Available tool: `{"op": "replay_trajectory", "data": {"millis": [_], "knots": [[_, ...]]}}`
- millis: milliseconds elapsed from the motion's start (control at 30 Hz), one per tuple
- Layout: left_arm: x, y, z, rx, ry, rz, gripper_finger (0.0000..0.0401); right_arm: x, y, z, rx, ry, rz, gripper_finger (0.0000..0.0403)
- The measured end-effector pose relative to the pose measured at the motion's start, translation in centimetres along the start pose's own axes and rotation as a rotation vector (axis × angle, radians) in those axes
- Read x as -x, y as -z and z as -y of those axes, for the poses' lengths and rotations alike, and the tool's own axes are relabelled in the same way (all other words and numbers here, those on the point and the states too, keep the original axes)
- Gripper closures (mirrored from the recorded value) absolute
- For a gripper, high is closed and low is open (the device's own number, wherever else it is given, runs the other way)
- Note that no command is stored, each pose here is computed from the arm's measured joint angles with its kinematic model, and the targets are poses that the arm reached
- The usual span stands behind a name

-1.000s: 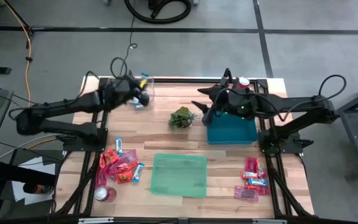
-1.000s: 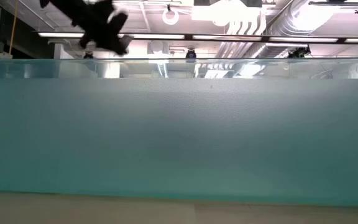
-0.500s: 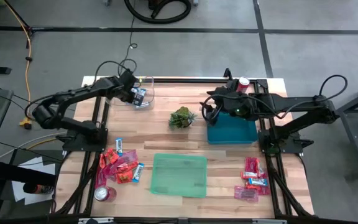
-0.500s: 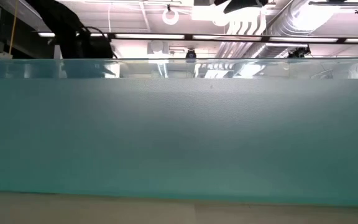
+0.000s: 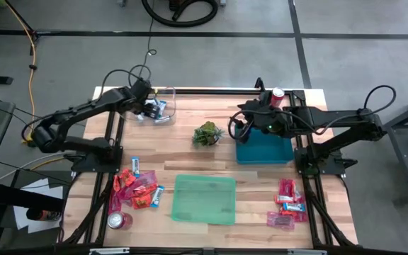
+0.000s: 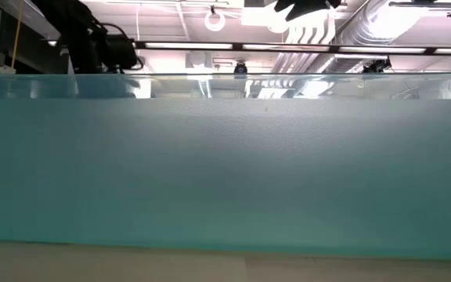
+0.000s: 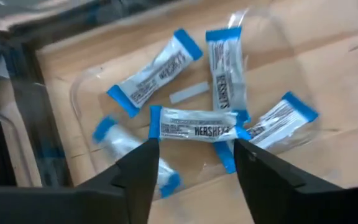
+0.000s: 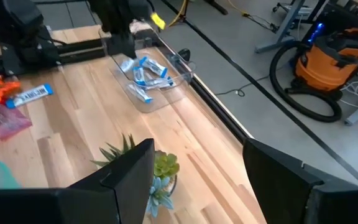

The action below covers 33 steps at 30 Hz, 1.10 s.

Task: Sort candy
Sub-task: Put the white chocolate bar into the transparent bin

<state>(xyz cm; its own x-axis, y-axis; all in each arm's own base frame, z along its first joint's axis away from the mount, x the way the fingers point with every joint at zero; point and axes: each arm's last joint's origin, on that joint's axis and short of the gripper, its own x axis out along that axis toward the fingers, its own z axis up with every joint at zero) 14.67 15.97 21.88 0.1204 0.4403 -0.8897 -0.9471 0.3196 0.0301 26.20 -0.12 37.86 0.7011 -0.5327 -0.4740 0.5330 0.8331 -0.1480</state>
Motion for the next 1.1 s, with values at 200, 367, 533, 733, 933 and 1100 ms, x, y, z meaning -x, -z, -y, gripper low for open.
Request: {"op": "replay_trajectory", "data": {"millis": [200, 367, 533, 733, 933, 1100], "knots": [[3.0, 0.4, -0.5, 0.105, 0.158, 0.074, 0.0179, 0.9, 0.4, 0.6, -0.049, -0.017, -0.082, 0.0163], [6.2, 0.5, 0.9, 0.158, 0.439, 0.206, 0.0178, 2.4, 2.5, 1.0, -0.125, -0.105, -0.304, 0.0163], [9.5, 0.2, 3.1, 0.129, 0.68, 0.421, 0.0178, 3.3, 6.0, -0.3, -0.183, -0.199, -0.567, 0.0163], [11.9, 0.9, 6.0, 0.017, 0.896, 0.538, 0.0178, 4.4, 12.7, -4.3, -0.193, -0.392, -0.948, 0.0163], [12.8, 1.7, 7.8, -0.056, 0.991, 0.566, 0.0178, 6.9, 19.7, -7.6, -0.253, -0.483, -1.271, 0.0163], [13.3, 1.6, 8.1, -0.103, 1.016, 0.63, 0.0178, 8.2, 22.5, -8.5, -0.31, -0.443, -1.343, 0.0163]]}}
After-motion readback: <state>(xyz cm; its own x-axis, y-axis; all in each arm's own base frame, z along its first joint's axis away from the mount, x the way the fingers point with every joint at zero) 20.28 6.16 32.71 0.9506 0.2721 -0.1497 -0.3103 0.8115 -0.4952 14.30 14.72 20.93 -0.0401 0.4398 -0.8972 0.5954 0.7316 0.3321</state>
